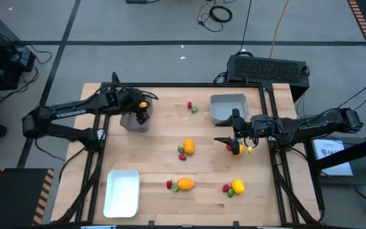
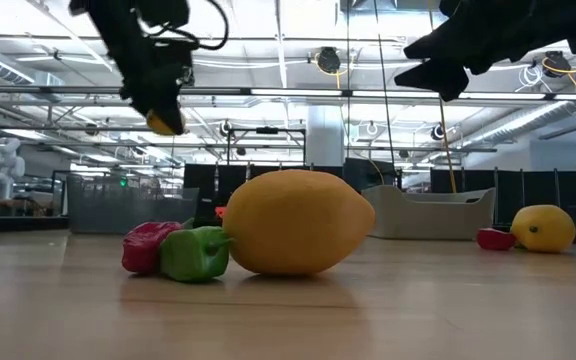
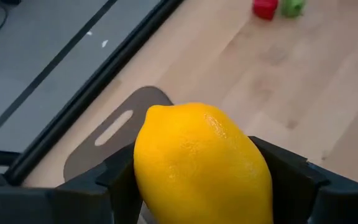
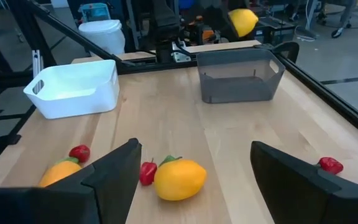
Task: Sort produce into baskets
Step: Put the lemon into the black bin
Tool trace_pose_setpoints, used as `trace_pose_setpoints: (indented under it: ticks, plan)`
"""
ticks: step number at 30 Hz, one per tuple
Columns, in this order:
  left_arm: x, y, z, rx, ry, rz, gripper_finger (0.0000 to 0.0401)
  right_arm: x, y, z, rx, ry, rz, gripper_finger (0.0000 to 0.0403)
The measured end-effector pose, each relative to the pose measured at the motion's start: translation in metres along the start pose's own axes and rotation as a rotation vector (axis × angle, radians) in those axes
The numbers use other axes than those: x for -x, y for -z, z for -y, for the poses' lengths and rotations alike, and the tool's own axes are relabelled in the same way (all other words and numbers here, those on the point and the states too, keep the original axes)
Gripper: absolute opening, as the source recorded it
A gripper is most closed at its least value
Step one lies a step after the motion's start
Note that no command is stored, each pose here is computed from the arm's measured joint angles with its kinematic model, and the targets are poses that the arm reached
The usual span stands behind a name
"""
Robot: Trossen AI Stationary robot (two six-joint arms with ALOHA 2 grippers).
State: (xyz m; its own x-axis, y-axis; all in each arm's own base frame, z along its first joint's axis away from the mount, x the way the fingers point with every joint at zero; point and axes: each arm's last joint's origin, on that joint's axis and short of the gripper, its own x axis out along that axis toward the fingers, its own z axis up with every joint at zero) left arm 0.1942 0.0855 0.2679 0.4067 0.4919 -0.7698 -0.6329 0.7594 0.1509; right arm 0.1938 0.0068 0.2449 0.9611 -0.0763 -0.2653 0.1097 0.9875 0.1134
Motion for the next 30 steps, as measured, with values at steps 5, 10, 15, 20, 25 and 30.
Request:
trace_pose_setpoints:
  ticks: [5, 10, 15, 20, 25, 30]
  plan:
    - [-0.014, 0.017, -0.006, 0.082, -0.025, -0.005, 0.0258, 0.000, -0.003, 0.000, 0.003, -0.004, 0.032, 0.0290]
    - [-0.033, 0.031, -0.012, 0.140, -0.082, -0.053, 0.0258, 0.000, -0.004, -0.001, 0.003, -0.005, 0.040, 0.0290]
    - [-0.044, 0.039, -0.017, 0.167, -0.117, -0.104, 0.0258, 0.000, -0.004, -0.001, 0.003, -0.005, 0.041, 0.0290]
    - [-0.045, 0.038, -0.018, 0.175, -0.120, -0.097, 0.0258, 0.000, -0.004, -0.001, 0.007, -0.005, 0.040, 0.0290]
    - [-0.045, 0.038, -0.018, 0.176, -0.120, -0.096, 0.0258, 0.000, -0.004, -0.001, 0.007, -0.005, 0.040, 0.0290]
    - [-0.046, 0.038, -0.018, 0.175, -0.120, -0.096, 0.0258, 0.000, -0.004, -0.001, 0.007, -0.005, 0.040, 0.0290]
